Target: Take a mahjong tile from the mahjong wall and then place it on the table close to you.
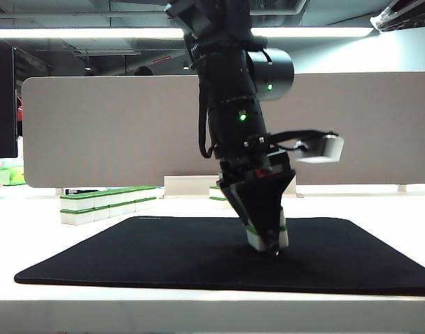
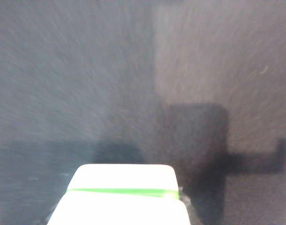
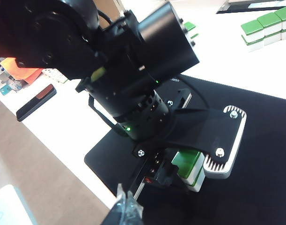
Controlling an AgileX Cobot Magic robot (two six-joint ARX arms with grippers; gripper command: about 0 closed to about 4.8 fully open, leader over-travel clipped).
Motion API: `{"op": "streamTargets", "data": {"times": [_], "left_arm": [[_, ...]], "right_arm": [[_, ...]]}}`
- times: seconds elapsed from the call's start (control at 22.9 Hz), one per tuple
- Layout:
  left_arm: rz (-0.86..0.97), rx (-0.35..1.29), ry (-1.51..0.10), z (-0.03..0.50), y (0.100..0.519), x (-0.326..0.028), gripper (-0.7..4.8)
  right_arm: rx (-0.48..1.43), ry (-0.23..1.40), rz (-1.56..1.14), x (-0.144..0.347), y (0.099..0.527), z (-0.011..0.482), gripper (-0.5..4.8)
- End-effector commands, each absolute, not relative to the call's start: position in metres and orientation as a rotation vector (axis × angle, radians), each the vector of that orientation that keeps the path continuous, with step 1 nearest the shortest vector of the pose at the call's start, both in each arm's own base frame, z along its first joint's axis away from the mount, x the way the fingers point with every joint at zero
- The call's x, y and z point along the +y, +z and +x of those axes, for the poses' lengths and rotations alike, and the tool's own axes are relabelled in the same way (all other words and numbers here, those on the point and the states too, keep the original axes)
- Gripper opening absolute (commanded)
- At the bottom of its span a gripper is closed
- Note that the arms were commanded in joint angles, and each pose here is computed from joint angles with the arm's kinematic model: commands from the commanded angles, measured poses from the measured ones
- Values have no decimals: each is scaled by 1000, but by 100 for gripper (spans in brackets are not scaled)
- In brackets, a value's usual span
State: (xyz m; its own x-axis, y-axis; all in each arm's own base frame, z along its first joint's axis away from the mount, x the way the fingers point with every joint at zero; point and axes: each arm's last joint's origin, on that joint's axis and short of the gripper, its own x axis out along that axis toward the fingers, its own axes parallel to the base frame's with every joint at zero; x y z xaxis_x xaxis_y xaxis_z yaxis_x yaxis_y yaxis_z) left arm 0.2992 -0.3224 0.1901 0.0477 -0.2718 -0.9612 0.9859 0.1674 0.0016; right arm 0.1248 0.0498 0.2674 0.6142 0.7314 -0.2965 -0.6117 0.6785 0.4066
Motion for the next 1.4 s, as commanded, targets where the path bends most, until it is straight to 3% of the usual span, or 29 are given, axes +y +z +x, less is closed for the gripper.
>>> {"op": "streamTargets", "data": {"times": [0.04,0.22,0.26,0.52,0.57,0.83,1.01,1.14,1.4], "left_arm": [[907,1078,-1192,299,186,-323,201],[908,1083,-1191,299,185,-323,224],[900,1088,-1185,299,185,-323,310],[967,1109,-1124,295,190,-320,324],[981,1120,-1112,294,192,-318,346],[1020,1143,-1073,289,207,-310,346],[1119,1071,-918,285,237,-298,343],[1146,1035,-793,293,255,-282,290],[956,1142,-545,344,264,-207,281]], "right_arm": [[446,796,276,50,271,124,-1],[446,796,276,50,271,125,-1],[446,796,276,50,271,124,-1],[446,796,276,50,271,124,-1],[446,793,275,50,271,125,-1],[445,792,275,50,271,125,-1],[445,792,275,50,271,125,-1],[445,791,275,50,271,125,-1],[445,792,275,50,271,125,-1]]}}
